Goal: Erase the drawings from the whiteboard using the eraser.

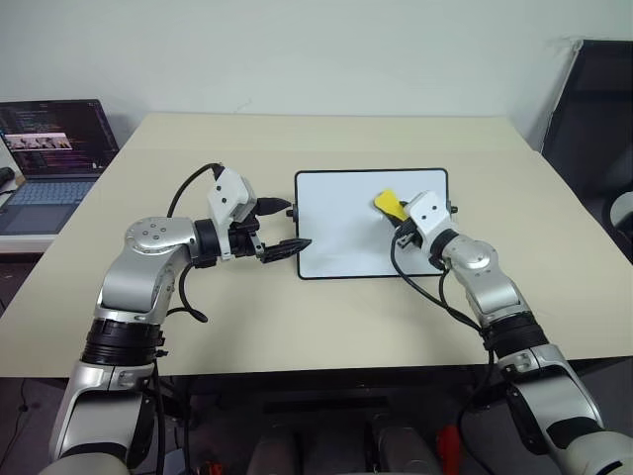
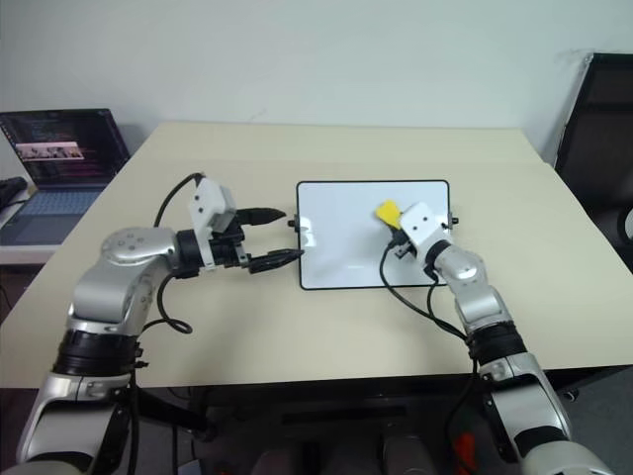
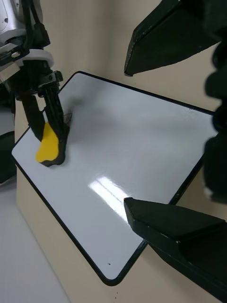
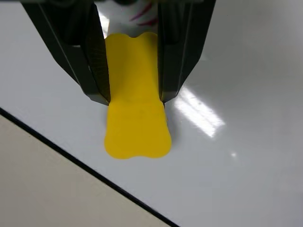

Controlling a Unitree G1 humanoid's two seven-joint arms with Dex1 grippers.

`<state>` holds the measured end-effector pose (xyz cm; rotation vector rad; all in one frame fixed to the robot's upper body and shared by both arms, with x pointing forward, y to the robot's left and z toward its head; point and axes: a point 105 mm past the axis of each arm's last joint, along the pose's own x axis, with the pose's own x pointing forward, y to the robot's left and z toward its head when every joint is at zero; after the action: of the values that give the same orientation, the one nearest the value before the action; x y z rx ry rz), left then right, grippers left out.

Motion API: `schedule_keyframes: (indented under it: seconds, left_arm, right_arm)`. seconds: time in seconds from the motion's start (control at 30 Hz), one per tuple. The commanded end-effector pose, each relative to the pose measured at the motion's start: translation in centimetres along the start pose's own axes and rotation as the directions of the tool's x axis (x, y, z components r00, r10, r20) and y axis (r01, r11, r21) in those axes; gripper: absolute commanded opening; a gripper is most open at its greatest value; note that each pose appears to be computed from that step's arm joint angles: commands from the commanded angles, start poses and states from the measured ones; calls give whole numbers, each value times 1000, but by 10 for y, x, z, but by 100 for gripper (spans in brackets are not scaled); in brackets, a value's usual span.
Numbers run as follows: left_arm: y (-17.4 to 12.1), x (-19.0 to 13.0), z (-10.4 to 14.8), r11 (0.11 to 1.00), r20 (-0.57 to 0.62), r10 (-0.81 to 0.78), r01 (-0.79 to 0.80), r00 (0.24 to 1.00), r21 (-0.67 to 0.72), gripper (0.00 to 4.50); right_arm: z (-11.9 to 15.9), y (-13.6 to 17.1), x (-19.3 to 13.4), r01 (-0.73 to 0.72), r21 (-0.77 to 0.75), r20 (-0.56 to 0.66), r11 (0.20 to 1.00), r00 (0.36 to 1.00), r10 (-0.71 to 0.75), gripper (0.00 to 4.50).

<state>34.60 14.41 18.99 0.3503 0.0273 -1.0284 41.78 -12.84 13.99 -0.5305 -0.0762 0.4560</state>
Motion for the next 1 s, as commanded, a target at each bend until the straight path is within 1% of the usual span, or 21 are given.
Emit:
schedule_keyframes:
  seconds: [0.03,0.23,0.3,0.33,0.4,0.47,0.57,0.67,0.77,0.93,1.0]
  left_arm:
    - [2,2,16,998,40,-2,0,999,56,450]
    - [2,4,17,998,45,-8,6,999,58,450]
    - [3,4,17,998,45,-8,6,999,58,450]
    - [3,4,18,998,46,-9,6,999,59,450]
    - [3,3,19,998,48,-8,5,999,62,450]
    - [4,1,20,998,48,-6,3,999,65,450]
    - [5,-3,19,998,44,4,-7,999,67,450]
    - [4,-5,17,998,41,9,-12,999,63,450]
    - [4,-6,14,998,33,9,-11,999,56,450]
    - [5,-4,9,998,0,-14,14,1000,55,450]
    - [6,-5,9,998,-5,-16,16,1000,58,450]
  right_arm:
    - [-57,-9,-13,69,16,-218,998,974,-64,104]
    - [-56,-12,-12,95,14,-217,995,972,-90,104]
    - [-48,-11,-11,89,48,-180,995,980,-79,104]
    - [-39,-10,-10,74,70,-142,995,988,-64,104]
    - [-4,-7,-15,-19,133,18,991,1000,16,104]
    - [24,-8,-30,-123,175,129,977,987,101,104]
    - [47,-11,-66,-257,144,173,956,957,231,101]
    - [53,-27,-107,-317,96,123,943,944,305,101]
    - [41,-55,-140,-299,45,-23,953,954,300,101]
    - [16,-91,-173,-256,-33,-238,966,941,241,101]
    - [8,-97,-180,-260,-53,-291,964,928,234,101]
